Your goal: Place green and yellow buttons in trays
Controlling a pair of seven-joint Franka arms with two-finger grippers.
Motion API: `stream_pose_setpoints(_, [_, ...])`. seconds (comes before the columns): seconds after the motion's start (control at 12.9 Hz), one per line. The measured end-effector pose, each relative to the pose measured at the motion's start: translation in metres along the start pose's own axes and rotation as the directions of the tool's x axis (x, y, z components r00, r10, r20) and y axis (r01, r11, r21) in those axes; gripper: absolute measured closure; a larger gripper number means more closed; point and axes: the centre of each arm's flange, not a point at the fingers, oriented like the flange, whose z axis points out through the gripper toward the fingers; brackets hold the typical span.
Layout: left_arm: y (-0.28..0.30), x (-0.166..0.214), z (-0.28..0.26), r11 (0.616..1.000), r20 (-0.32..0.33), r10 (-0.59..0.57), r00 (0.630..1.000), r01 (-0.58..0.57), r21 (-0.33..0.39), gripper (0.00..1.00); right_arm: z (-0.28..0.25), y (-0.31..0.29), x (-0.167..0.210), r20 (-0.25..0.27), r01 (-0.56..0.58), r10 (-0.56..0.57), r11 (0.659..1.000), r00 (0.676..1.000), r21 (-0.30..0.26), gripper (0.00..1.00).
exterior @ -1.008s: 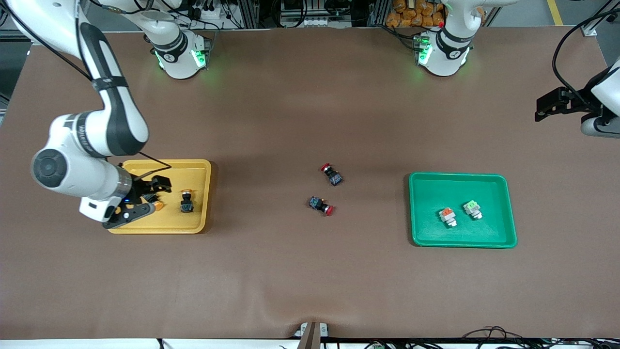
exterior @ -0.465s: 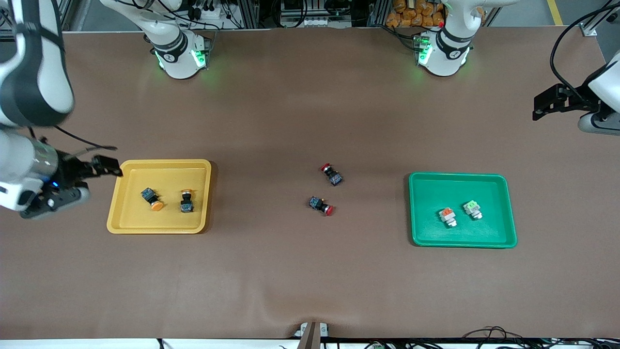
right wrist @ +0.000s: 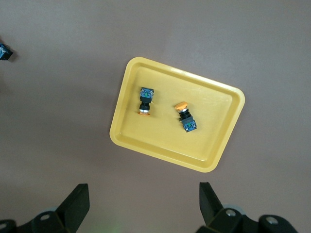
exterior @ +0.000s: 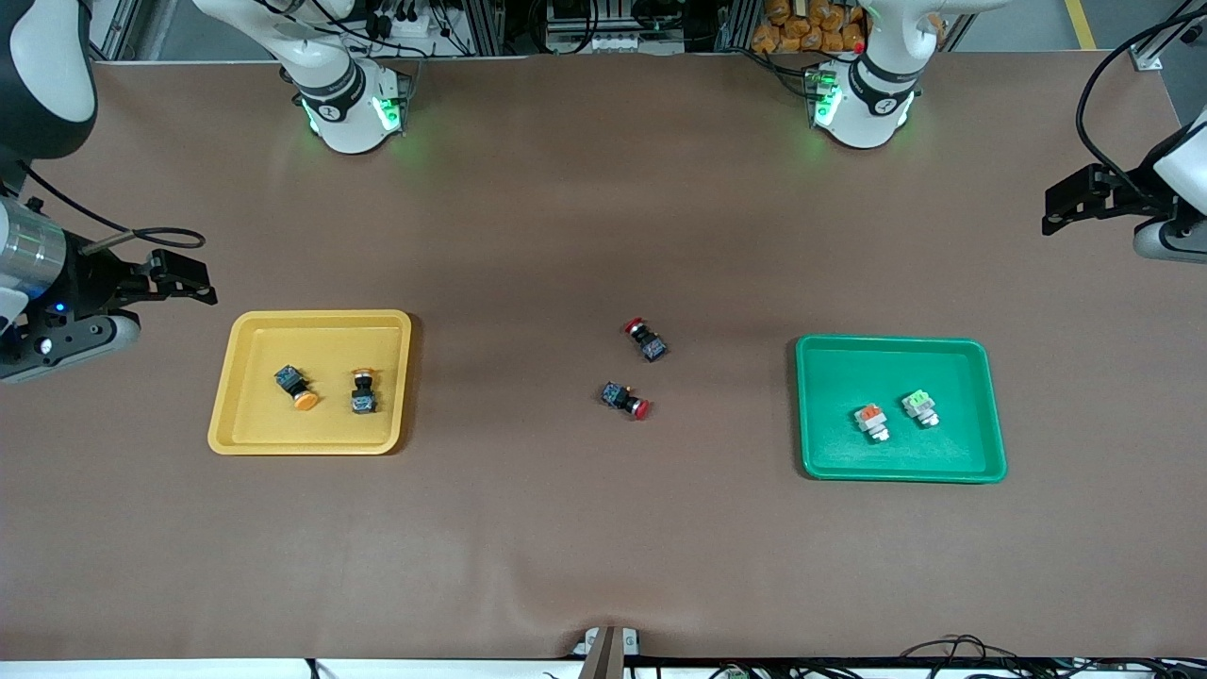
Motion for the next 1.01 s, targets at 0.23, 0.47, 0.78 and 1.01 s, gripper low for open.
stream_pose_setpoints(0.23, [0.0,0.0,0.0,1.0,0.0,0.0,1.0,0.0,0.0,0.0,-0.004,-0.008,-0.016,0.004,-0.003,0.003,1.0,1.0,-0.005,0.0])
stream_pose_setpoints(0.47, [0.0,0.0,0.0,1.0,0.0,0.0,1.0,0.0,0.0,0.0,-0.003,-0.015,-0.033,-0.001,-0.002,0.002,1.0,1.0,-0.013,0.0])
stream_pose_setpoints(0.78, [0.0,0.0,0.0,1.0,0.0,0.0,1.0,0.0,0.0,0.0,-0.003,-0.021,-0.046,0.005,-0.007,0.007,1.0,1.0,-0.016,0.0])
stream_pose_setpoints(1.01, [-0.001,0.0,0.0,1.0,0.0,-0.001,1.0,0.001,0.0,0.0,-0.007,-0.024,-0.052,-0.002,-0.033,0.033,0.999,0.999,-0.019,0.0])
